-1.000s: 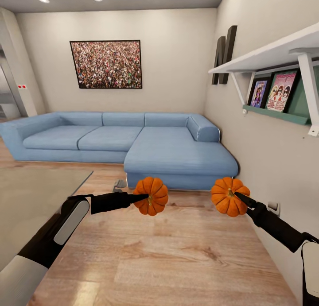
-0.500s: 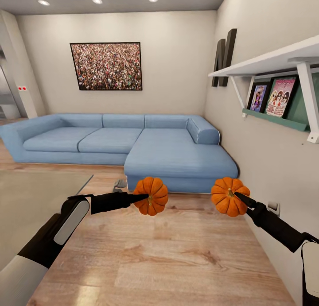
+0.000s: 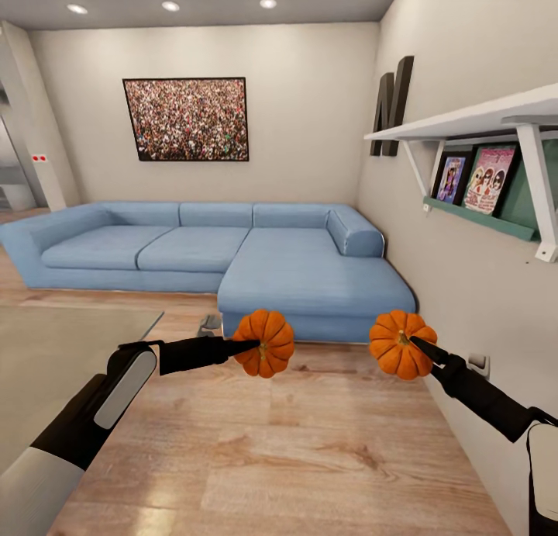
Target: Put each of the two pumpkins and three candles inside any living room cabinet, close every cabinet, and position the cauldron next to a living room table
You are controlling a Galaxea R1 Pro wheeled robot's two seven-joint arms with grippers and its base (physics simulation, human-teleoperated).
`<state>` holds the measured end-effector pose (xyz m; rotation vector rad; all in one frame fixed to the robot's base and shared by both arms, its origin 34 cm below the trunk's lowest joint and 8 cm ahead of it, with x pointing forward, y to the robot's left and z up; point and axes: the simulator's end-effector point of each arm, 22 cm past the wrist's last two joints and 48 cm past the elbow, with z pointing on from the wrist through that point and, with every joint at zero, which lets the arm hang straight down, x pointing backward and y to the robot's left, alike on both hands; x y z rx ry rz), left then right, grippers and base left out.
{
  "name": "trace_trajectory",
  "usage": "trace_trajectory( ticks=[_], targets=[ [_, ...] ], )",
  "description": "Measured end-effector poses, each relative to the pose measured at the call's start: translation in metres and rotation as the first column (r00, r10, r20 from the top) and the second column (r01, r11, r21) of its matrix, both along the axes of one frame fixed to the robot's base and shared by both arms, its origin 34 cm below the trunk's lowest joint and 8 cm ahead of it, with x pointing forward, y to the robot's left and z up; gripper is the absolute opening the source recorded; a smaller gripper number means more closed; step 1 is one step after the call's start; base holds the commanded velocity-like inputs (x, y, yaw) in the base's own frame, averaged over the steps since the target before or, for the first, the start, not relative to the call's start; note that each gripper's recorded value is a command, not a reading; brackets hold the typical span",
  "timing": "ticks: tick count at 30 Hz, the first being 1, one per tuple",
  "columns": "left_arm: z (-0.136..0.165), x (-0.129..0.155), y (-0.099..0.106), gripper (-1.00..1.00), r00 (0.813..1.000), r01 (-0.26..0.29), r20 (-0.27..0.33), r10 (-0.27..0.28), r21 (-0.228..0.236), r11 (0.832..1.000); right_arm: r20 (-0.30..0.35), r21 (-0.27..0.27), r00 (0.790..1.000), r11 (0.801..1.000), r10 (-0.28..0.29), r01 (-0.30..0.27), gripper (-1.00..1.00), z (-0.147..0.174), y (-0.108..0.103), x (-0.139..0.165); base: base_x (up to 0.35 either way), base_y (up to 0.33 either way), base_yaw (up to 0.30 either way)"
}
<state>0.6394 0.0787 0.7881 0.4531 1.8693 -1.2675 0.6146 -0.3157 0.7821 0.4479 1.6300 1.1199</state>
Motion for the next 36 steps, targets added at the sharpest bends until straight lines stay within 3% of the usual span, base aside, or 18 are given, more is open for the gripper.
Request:
trace_trajectory(
  ticks=[36],
  targets=[
    [0.075, 0.015, 0.0, -1.0, 1.0, -0.001, -0.002, 0.001, 0.001, 1.0, -0.002, 0.001, 1.0, 1.0, 0.0, 0.0, -1.0, 0.075, 0.0, 0.015, 0.0, 0.0, 0.0]
  ],
)
